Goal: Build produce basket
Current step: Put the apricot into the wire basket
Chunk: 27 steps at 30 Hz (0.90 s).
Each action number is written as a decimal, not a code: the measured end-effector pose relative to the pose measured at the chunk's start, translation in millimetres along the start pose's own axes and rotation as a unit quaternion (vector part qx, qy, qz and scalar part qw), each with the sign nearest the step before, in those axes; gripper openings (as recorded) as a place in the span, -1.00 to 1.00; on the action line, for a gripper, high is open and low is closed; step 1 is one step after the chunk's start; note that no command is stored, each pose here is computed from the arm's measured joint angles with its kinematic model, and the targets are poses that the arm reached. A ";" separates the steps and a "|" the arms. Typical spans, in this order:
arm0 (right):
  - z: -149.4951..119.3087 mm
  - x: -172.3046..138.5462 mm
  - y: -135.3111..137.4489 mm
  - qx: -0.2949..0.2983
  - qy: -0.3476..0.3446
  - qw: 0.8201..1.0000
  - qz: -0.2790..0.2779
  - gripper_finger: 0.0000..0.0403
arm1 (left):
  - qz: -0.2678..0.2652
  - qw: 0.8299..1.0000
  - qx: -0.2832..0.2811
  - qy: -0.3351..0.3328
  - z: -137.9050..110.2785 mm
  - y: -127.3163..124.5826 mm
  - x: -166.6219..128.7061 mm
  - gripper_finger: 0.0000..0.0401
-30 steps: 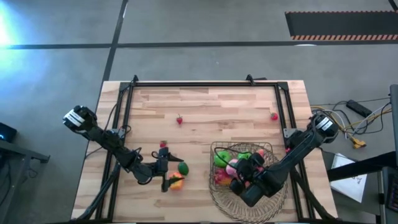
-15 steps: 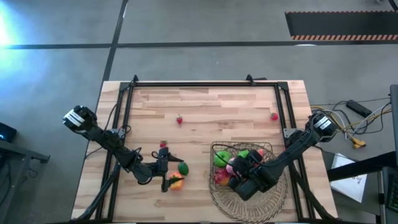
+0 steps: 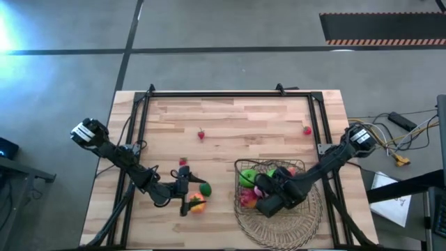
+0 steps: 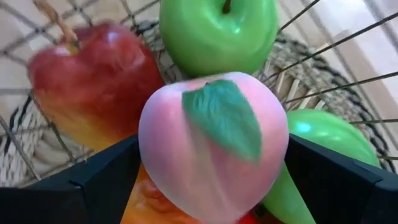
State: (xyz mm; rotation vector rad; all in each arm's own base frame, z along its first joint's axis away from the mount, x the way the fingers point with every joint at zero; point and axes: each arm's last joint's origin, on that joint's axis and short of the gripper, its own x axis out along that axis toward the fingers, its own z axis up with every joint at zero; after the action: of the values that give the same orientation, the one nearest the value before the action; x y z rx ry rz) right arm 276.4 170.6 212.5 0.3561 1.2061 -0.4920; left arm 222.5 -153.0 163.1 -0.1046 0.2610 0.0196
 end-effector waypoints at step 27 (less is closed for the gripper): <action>16.4 -10.8 3.1 -0.120 0.022 0.992 0.042 0.85 | -0.004 1.000 -0.002 0.001 0.0 -0.2 0.1 0.74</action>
State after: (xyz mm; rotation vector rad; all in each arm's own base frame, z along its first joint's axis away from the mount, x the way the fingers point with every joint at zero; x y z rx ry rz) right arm 288.2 166.7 227.9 0.2114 1.2721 -0.2634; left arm 222.6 -153.3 163.2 -0.1089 0.2626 0.0125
